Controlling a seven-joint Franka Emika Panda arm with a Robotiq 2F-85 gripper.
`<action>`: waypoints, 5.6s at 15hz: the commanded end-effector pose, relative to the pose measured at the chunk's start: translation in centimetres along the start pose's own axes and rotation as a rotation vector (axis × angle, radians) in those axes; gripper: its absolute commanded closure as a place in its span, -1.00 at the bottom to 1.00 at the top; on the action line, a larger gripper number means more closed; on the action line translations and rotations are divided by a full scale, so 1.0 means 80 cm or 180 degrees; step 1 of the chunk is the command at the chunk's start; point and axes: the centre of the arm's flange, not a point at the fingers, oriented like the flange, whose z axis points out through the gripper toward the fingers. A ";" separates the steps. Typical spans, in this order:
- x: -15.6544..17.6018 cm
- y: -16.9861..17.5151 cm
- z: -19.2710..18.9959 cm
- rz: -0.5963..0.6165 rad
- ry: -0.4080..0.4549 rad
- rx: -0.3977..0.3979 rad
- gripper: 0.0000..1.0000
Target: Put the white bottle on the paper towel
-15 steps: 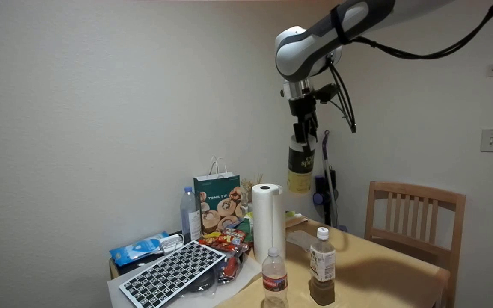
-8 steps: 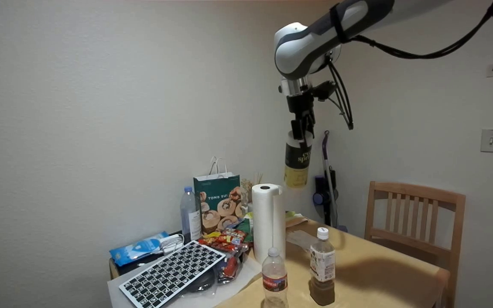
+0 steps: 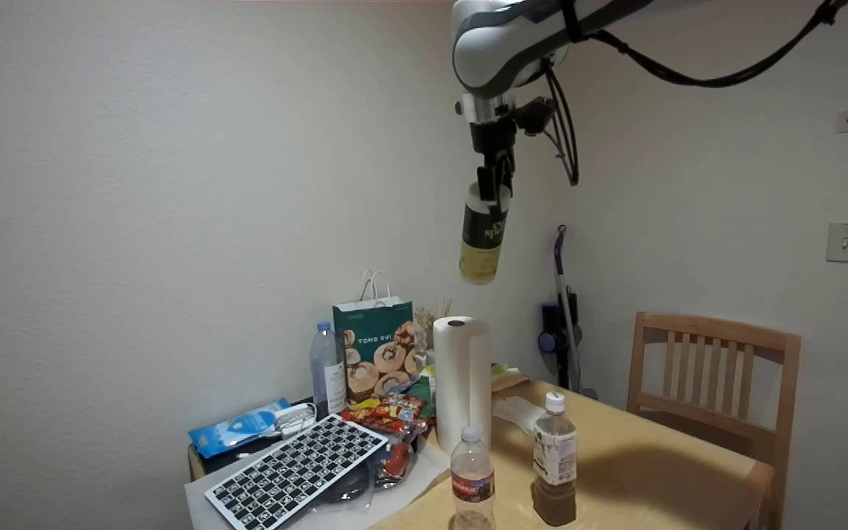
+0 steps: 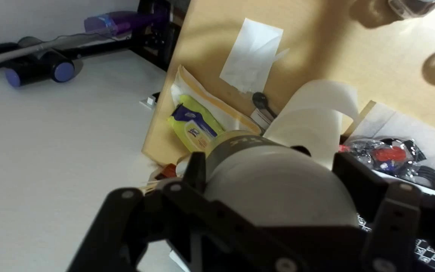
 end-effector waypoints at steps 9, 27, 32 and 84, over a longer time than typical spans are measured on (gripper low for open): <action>0.072 -0.020 -0.005 -0.0282 -0.0093 0.0691 -0.21; 0.092 -0.004 0.032 -0.0238 -0.0360 0.0608 -0.21; 0.089 0.004 0.038 -0.0231 -0.0472 0.0696 -0.21; 0.117 0.005 0.063 -0.0413 -0.0408 0.0760 -1.00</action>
